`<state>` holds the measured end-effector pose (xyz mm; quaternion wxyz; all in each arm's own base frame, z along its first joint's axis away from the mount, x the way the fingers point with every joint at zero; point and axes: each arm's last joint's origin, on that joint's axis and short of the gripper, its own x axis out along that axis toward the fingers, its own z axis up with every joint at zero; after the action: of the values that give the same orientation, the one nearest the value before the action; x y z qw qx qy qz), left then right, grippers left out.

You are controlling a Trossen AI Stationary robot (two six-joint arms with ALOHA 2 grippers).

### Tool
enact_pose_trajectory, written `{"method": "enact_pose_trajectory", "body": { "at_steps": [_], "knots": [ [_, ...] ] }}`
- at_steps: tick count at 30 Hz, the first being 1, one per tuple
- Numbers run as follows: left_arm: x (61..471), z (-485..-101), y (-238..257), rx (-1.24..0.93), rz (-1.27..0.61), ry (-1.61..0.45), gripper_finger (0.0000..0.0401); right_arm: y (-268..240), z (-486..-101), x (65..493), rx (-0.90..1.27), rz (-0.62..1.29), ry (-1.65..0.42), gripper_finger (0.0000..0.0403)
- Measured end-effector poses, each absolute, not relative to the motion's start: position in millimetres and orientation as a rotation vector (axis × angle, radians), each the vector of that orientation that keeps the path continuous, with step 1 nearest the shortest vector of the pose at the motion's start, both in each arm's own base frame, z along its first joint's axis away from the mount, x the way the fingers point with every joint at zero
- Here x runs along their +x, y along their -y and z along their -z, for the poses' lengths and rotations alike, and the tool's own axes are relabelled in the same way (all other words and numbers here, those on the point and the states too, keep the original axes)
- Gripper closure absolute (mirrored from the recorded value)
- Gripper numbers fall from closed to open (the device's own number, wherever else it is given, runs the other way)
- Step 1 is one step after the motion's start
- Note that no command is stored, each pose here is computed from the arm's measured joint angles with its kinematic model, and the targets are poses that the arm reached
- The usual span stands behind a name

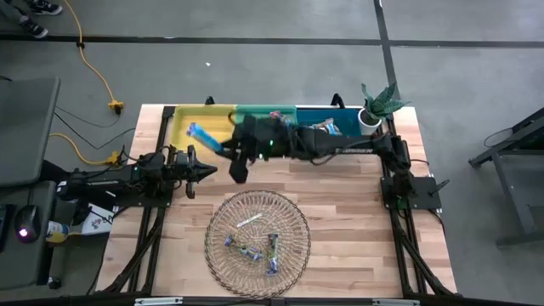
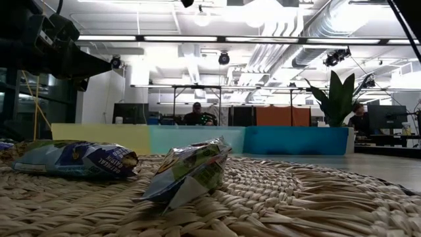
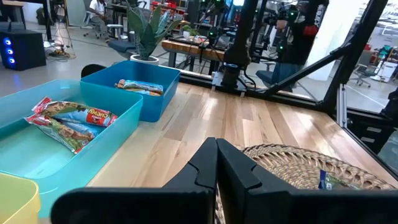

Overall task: Pick and place Granola Bars by type
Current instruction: Put the blue granola bar into the yellow bin

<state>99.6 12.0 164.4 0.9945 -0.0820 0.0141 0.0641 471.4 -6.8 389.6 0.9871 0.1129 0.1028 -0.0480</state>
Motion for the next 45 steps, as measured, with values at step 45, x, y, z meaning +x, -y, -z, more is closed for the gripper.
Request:
{"method": "enact_pose_trajectory", "body": {
  "at_steps": [45],
  "knots": [
    [99.6,-164.4,-12.0,-0.164,-0.13,-0.028,0.0401,183.3,-221.3,528.6,0.393,0.223,-0.258,0.032]
  ]
}}
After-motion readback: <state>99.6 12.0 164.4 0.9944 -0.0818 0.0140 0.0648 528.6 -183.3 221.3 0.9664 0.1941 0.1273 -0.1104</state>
